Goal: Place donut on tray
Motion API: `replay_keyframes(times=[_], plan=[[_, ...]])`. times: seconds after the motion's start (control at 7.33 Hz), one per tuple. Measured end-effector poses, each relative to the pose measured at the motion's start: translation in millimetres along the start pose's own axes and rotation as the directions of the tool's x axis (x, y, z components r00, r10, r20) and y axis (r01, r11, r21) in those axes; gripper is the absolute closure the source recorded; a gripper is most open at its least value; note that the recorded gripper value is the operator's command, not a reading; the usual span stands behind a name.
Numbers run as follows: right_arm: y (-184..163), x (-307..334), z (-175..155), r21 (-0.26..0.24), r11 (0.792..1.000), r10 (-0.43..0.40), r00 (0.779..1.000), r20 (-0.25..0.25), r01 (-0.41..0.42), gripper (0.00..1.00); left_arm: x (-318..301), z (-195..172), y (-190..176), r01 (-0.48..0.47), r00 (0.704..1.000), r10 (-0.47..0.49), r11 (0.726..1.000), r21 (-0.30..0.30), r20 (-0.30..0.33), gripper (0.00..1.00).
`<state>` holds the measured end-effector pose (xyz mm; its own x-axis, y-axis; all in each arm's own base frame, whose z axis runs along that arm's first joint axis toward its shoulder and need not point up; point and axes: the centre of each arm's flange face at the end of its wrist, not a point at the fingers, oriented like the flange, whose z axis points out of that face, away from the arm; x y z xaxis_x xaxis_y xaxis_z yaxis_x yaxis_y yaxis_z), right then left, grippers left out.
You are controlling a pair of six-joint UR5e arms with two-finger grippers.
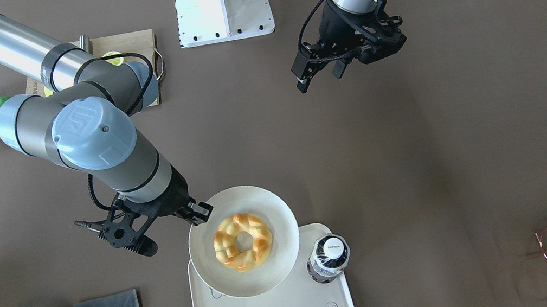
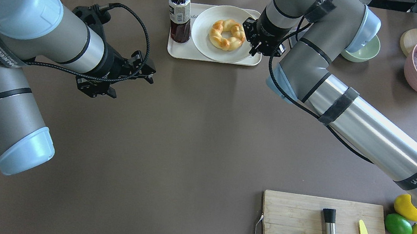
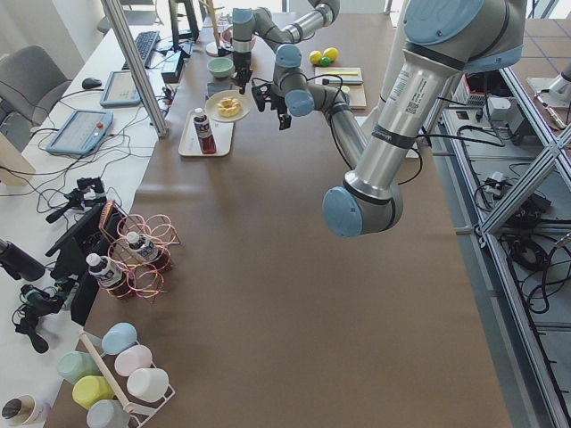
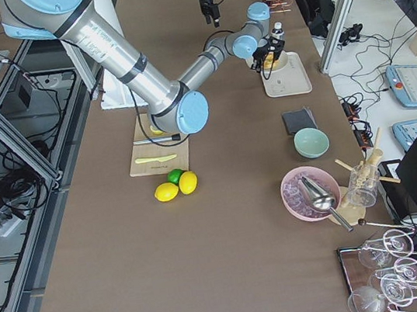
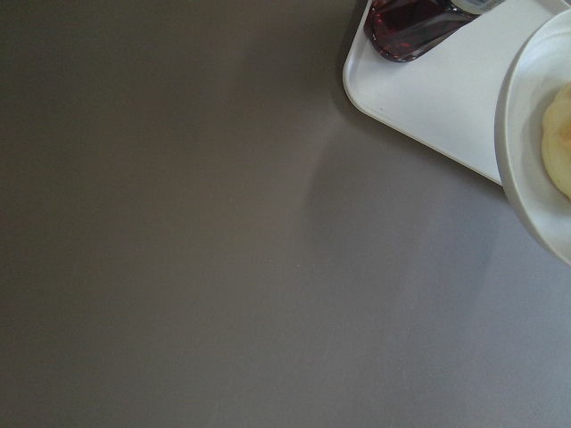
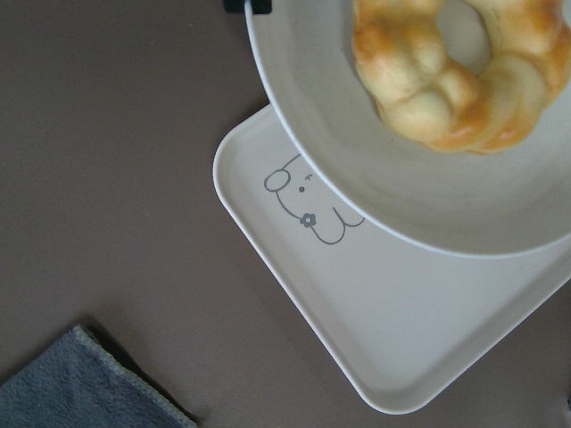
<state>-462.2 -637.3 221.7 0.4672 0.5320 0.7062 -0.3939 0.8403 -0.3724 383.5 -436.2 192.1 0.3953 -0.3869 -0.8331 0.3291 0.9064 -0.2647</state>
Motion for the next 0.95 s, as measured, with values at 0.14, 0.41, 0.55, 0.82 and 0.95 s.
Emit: replay_keyframes(times=[0.14,0.41,0.55,0.82,0.95], plan=[[-12.7,-2.4,10.3,0.006,0.999,0.053,0.999,-0.002,-0.053,1.00,-2.6,-5.2,0.3,-0.010,1.000,0.010,1.000,0.004,0.023,0.02],[-33.5,-7.0,43.0,0.011,0.989,0.146,0.989,0.016,-0.146,1.00,-5.7,-10.8,1.7,-0.014,0.998,0.014,1.000,0.007,0.058,0.02],[-38.6,-10.8,54.0,0.013,0.985,0.173,0.985,0.011,-0.173,1.00,-5.8,-11.8,1.9,-0.014,0.998,0.013,1.000,0.008,0.061,0.02],[-44.1,-19.4,64.6,0.032,0.974,0.224,0.975,0.001,-0.224,1.00,-5.3,-13.4,2.5,-0.015,0.998,0.014,1.000,0.010,0.060,0.02],[-42.4,-26.3,67.6,0.037,0.972,0.233,0.972,0.005,-0.233,1.00,-5.3,-13.6,2.5,-0.015,0.998,0.015,1.000,0.010,0.060,0.02]])
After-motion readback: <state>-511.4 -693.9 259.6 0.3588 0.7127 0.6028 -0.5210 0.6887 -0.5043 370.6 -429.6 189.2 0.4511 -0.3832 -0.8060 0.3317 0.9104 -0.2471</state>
